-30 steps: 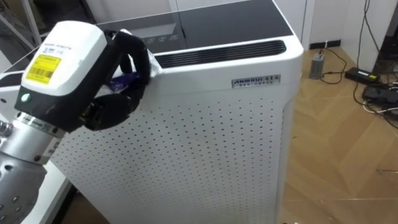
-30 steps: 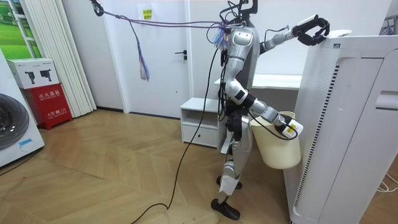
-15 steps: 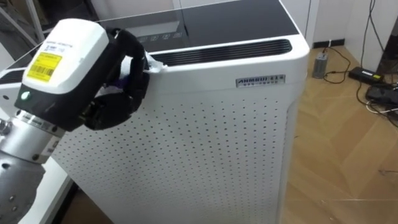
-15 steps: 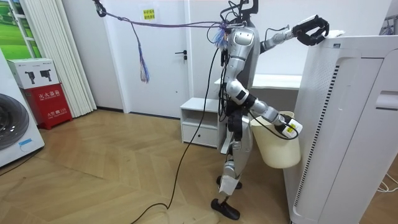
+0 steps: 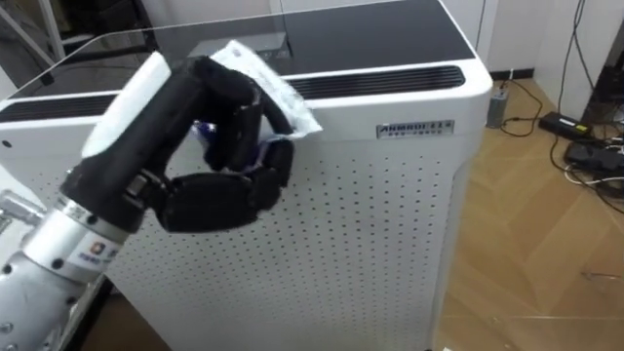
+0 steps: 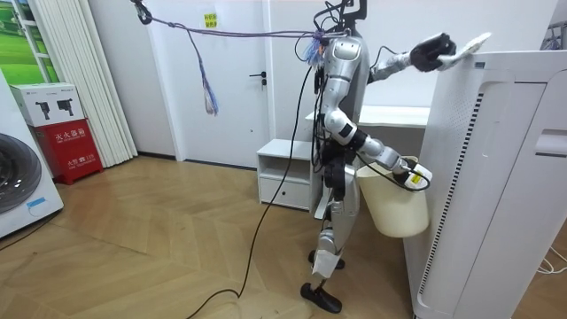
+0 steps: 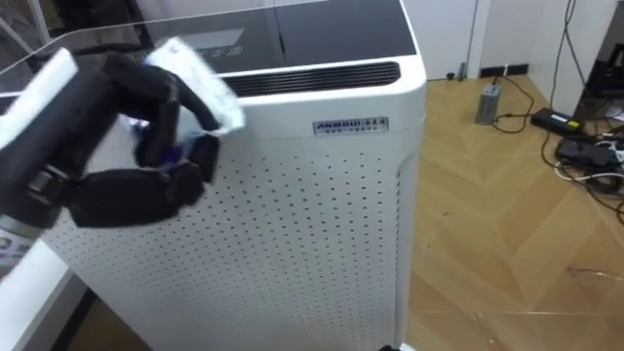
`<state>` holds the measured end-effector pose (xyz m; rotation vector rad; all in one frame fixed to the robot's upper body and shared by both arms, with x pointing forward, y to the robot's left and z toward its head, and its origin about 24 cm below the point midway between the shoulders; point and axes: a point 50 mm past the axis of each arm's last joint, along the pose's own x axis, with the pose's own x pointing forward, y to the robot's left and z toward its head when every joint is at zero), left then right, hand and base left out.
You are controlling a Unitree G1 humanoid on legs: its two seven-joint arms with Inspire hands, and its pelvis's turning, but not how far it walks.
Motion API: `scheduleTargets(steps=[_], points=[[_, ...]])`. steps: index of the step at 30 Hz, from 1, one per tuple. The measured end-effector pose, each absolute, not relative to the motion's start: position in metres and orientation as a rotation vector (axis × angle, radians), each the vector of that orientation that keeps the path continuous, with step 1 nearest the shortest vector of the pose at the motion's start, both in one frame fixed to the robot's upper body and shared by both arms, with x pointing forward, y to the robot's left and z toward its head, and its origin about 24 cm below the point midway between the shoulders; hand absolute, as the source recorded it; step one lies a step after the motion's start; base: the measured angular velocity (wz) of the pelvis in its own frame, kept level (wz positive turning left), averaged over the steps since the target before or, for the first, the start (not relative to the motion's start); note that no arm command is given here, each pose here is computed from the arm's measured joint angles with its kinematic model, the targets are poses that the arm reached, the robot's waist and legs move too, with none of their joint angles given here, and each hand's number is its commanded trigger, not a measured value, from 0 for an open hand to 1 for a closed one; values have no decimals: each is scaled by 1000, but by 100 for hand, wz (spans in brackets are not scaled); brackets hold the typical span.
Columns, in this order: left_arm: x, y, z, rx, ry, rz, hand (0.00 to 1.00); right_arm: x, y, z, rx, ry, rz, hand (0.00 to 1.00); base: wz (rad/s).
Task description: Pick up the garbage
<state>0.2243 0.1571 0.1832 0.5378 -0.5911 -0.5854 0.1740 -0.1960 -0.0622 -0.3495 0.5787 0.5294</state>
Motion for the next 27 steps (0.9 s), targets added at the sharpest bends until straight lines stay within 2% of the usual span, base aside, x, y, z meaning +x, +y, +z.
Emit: scheduleTargets(steps=[2, 7, 21, 27], points=[[219, 140, 168, 498, -528, -739, 100, 176, -190, -63, -341, 573, 544, 100, -7], [210, 119, 154, 435, -478, -943, 100, 180, -185, -62, -355, 563, 563, 100, -2], [204, 108, 146, 339, -450, -1119, 100, 183, -181, -61, -365, 546, 562, 100, -9], [211, 117, 109, 318, -261, -1085, 100, 194, -182, -64, -366, 561, 548, 100, 2]])
